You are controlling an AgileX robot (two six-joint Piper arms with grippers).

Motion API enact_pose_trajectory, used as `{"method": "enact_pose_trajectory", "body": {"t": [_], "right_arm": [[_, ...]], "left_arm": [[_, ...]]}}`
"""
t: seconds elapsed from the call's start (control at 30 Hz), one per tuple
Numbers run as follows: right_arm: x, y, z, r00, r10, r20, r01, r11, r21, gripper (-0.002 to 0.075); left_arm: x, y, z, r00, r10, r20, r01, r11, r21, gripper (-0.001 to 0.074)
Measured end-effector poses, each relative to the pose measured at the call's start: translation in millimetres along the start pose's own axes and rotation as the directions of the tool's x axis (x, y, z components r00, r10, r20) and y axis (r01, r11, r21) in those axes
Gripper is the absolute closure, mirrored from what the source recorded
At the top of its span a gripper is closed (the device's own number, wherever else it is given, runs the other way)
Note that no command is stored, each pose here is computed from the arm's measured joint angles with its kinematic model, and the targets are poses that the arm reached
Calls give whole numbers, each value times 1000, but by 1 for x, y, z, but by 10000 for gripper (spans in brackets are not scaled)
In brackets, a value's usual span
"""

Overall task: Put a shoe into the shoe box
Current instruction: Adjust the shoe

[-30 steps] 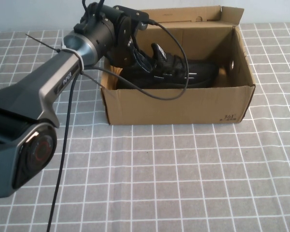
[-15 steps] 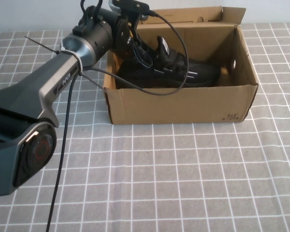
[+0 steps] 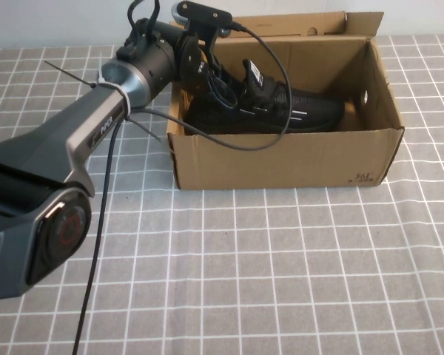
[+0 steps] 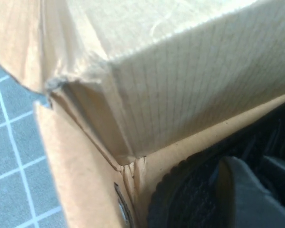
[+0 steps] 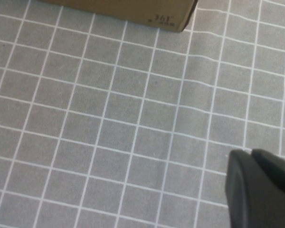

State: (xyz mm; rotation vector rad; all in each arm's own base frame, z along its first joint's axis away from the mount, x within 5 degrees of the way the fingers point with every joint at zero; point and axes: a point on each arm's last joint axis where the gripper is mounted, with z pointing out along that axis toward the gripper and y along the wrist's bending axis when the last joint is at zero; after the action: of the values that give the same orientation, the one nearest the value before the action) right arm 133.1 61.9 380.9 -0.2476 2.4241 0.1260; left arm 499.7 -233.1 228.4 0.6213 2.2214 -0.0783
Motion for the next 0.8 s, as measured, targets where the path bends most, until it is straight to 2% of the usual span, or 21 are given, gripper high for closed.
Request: {"method": "enact_pose_trajectory", "body": {"t": [0.1,0.23,0.3,0.5,0.63,0.8], "right_arm": [[0,0,0,1000,-5,-2,5,1000,-5,742],[0,1,0,1000,-9,-3,9,1000,-8,742],[0,1,0,1000,-9,-5,9,1000,-12,742],[1,2,0,1000,-6,-7,5,1000,-19,742],[1,2,0,1000,-8,-9,7,1000,-23,742],[1,3,2,1000,-14,1,14,999,-29,742]], "left_arm": [[1,0,0,1000,2,-10,-2,1000,2,582],[2,-2,-2,999,-10,-33,10,1000,14,385],[0,-2,-8,999,-11,-45,12,1000,16,329],[-26,2,-56,998,-63,0,63,997,48,286],[-40,-3,-90,992,-123,4,121,980,157,283],[-39,-14,-89,988,-150,-23,151,951,271,283]]}}
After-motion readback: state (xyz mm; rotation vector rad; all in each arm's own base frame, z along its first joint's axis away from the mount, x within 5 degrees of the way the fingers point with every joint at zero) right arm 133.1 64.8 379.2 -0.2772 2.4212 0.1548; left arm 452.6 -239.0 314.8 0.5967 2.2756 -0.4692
